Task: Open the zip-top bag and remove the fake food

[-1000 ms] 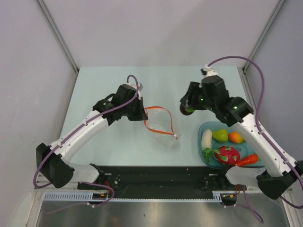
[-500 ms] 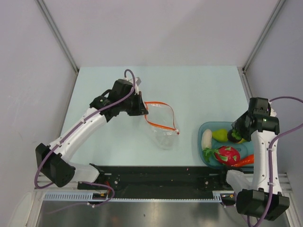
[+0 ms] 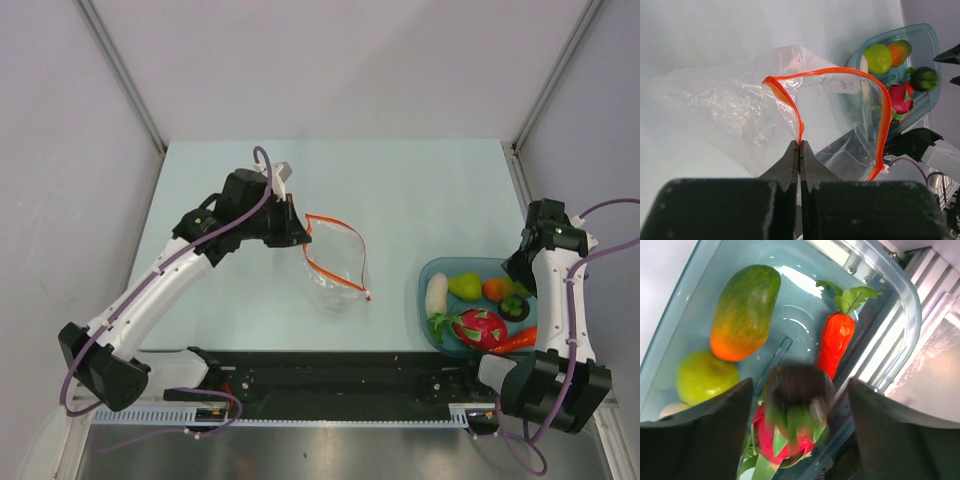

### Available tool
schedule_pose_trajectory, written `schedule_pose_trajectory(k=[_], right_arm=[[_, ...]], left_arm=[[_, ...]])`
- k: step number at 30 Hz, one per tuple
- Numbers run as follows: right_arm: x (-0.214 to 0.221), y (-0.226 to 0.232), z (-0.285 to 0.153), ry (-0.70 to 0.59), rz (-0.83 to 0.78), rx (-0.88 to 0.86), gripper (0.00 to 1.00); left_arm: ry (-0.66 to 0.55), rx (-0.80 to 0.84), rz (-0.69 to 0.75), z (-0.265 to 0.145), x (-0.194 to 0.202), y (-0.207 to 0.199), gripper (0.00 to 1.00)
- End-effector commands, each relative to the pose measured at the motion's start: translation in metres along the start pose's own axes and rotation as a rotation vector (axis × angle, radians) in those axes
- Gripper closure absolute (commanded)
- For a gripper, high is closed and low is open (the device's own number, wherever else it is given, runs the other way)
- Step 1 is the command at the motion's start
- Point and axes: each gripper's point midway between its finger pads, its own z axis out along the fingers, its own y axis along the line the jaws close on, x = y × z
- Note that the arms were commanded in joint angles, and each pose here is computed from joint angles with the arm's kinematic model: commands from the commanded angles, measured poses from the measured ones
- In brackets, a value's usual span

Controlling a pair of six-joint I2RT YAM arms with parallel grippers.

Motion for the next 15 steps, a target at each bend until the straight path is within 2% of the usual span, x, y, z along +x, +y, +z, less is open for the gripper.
schedule_pose_trajectory(k=[1,2,8,11,15], right_arm=[[-0.023,0.003,-0.011,-0.079,0.025,-0.033,0.09],[-0.024,0.004,-0.012,-0.080,0.024,-0.044,0.03],[-0.023,0.011,-0.015,-0.067,0.013,-0.085,0.00],[-0.016,0.026,-0.017,-0.038,0.014,-0.169,0.00],[0.004,0.053,-0.032,0.002,-0.036,-0.301,0.00]], left_arm=[[-0.020,0.045,0.017,-0.013,-0.002,-0.009,1.00],[-0.019,0.038,0.016,-0.013,0.000,-0.007,1.00],[0.007,0.026,0.014,-0.006,0.007,-0.001,1.00],[0.006,-0.009,0.012,0.001,-0.001,0.003,1.00],[-0.033,-0.236,-0.021,-0.006,-0.021,0.036,1.00]])
